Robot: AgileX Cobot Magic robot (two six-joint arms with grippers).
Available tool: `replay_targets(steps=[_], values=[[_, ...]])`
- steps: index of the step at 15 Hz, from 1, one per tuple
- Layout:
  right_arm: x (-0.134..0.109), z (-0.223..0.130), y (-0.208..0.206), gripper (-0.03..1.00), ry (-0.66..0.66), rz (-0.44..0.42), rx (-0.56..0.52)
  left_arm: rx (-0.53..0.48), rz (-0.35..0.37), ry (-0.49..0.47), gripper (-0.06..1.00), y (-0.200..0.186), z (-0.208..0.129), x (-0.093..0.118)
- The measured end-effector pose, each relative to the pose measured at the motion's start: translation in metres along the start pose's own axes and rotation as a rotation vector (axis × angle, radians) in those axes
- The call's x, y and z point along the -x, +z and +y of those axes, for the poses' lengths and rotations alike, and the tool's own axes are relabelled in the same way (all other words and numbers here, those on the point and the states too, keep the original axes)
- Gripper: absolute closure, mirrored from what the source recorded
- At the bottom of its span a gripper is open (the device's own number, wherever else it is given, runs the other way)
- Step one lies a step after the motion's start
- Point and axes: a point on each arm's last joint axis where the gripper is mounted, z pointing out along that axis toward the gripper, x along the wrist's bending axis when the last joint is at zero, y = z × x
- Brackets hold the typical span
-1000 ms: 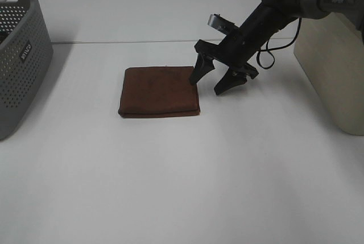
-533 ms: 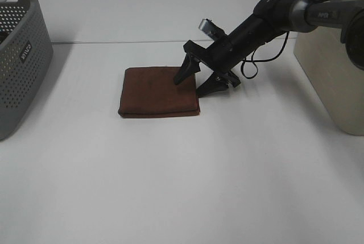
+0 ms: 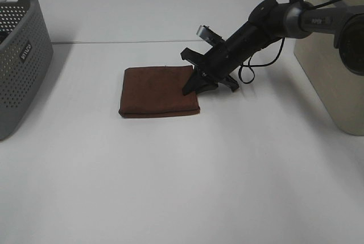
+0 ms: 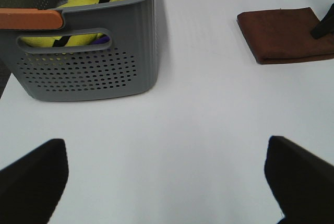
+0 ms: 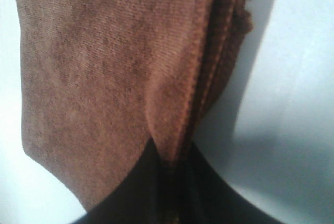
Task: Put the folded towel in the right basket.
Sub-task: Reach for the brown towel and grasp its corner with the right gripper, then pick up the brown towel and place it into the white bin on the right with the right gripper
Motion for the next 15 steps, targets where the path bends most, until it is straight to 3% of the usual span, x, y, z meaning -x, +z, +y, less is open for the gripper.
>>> replay_targets(steps=[4,9,12,15], values=[[-0.023,0.006,-0.028,0.91,-0.075,-0.014,0.047,0.0,0.0,0.0,-0.03,0.0,0.0,0.0],[-0.109,0.008,-0.143,0.91,-0.33,-0.111,0.242,0.0,0.0,0.0,-0.03,0.0,0.0,0.0],[-0.148,-0.009,-0.21,0.91,-0.434,-0.245,0.355,0.0,0.0,0.0,-0.03,0.0,0.0,0.0],[-0.167,-0.028,-0.263,0.91,-0.468,-0.427,0.437,0.0,0.0,0.0,-0.03,0.0,0.0,0.0]])
